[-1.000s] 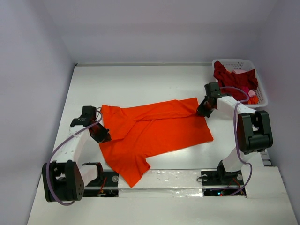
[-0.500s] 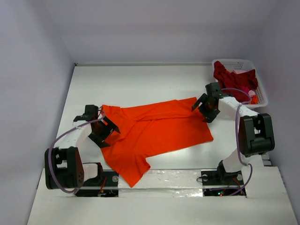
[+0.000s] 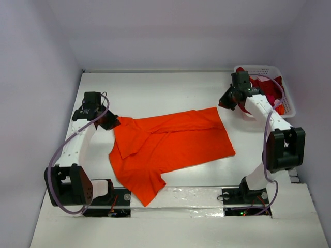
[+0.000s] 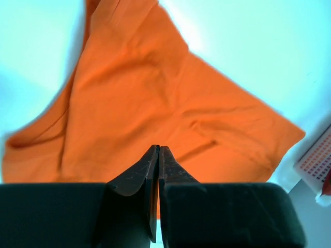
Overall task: Fold and stack the t-shirts
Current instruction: Fold the flattened tshirt in 1/3 of the way
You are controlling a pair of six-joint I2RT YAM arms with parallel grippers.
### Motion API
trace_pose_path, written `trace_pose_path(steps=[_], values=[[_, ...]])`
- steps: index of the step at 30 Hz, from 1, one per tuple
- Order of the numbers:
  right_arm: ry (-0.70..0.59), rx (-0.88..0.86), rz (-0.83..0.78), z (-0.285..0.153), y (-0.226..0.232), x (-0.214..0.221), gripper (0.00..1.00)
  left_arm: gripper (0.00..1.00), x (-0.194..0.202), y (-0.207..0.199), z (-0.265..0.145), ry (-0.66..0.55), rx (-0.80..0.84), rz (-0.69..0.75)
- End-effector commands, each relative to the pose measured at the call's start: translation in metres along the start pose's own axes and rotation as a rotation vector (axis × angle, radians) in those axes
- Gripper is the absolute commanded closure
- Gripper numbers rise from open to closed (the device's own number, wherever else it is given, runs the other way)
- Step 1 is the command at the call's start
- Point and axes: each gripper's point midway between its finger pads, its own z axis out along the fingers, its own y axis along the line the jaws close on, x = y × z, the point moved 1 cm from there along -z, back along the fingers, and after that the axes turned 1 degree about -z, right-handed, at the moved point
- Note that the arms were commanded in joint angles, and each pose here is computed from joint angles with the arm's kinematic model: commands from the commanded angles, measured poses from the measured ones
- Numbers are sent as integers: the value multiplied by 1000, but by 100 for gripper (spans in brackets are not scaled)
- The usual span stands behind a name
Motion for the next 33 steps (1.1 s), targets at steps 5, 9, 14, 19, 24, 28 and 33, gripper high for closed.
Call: trace_pose_path(steps=[5,9,14,19,24,28,33], values=[[94,-115,-71,31,41,-1,100,100,-26,-12,41,-51,3,17],[149,-175,-89,46,56,8,100,100,-29,2,62,-58,-65,21],[200,-230,-156,61,70,15,100,100,-38,5,71,-93,-95,20],[212,-246,-182,72,77,18,100,100,-51,-4,80,-120,-93,12],[207,-246,-181,76,82,18,100,100,-56,-7,90,-118,-91,14],[213,-223,-168,82,79,25,100,100,-52,-6,103,-83,-96,21],[248,-136,-143,98,59,42,100,100,-48,3,111,-58,-134,24]])
